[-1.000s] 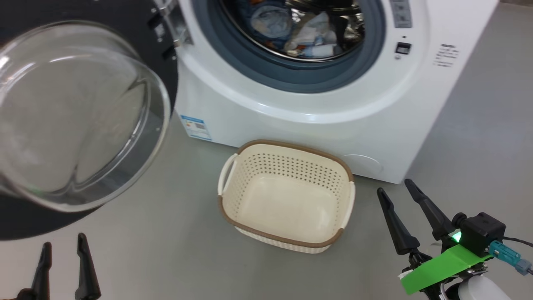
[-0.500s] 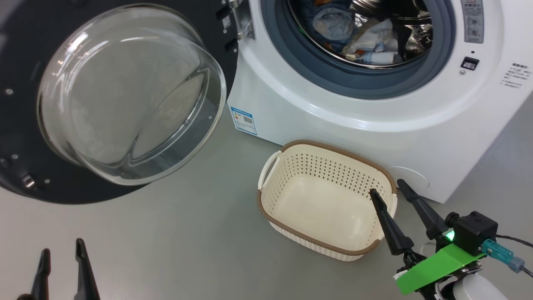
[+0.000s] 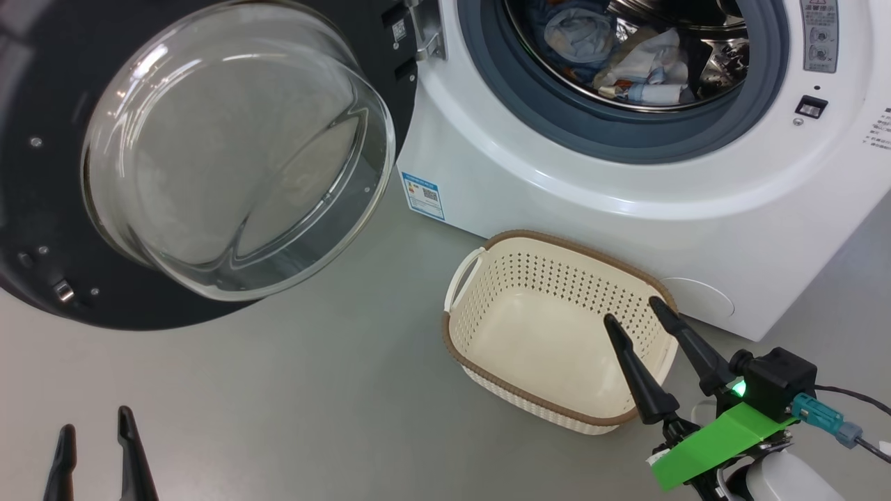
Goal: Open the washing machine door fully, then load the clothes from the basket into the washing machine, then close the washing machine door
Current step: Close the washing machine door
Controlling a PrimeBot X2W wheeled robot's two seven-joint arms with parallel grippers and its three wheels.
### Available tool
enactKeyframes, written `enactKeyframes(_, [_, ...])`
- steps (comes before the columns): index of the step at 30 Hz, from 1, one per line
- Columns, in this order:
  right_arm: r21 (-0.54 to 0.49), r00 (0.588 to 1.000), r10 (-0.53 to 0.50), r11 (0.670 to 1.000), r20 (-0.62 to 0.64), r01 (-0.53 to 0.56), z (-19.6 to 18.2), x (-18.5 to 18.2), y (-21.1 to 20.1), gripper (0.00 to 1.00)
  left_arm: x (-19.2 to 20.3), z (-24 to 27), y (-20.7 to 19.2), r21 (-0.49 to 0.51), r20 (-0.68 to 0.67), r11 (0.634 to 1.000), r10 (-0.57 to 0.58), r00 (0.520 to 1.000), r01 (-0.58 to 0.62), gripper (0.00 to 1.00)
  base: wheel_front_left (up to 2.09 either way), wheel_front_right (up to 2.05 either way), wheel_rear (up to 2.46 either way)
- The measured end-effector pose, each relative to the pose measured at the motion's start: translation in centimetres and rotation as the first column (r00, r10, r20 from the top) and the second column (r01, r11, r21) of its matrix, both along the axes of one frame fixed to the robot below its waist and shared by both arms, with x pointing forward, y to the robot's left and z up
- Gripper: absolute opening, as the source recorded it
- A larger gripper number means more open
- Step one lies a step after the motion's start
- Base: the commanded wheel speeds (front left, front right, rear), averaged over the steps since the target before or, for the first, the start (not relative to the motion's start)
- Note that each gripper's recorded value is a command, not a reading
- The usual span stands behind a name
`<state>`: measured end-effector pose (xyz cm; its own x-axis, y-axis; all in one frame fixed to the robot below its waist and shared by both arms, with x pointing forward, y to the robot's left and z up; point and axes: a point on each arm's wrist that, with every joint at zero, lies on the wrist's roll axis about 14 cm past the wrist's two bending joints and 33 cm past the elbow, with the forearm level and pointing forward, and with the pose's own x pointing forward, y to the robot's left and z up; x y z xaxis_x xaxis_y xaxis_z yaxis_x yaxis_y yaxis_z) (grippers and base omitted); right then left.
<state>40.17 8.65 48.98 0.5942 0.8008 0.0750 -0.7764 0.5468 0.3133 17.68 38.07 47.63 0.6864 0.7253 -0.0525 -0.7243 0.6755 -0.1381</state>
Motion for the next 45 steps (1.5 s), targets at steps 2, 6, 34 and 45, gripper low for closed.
enactKeyframes(2, [-0.001,1.000,0.005,1.000,-0.003,-0.005,-0.2,0.0,0.1,1.00,0.0,0.1,0.1,-0.002,0.004,1.000,0.007,1.000,-0.007,1.00,0.00,0.00,0.00])
enactKeyframes(6, [-0.003,1.000,0.006,1.000,-0.006,-0.006,-0.3,0.2,0.1,1.00,-0.1,0.1,0.2,-0.003,0.001,1.000,0.015,1.000,-0.015,1.00,0.00,0.00,0.00])
enactKeyframes(34, [0.020,0.999,-0.039,0.999,-0.029,0.039,-0.5,1.0,-0.6,1.00,1.0,18.1,12.5,-0.090,0.730,0.996,0.077,0.680,-0.017,0.00,0.00,0.00,0.00])
enactKeyframes(45, [0.008,0.997,-0.063,0.998,-0.041,0.063,-1.2,1.2,-1.7,1.00,3.3,14.7,17.8,-0.423,0.655,0.899,0.218,0.724,0.113,0.00,0.00,0.00,0.00])
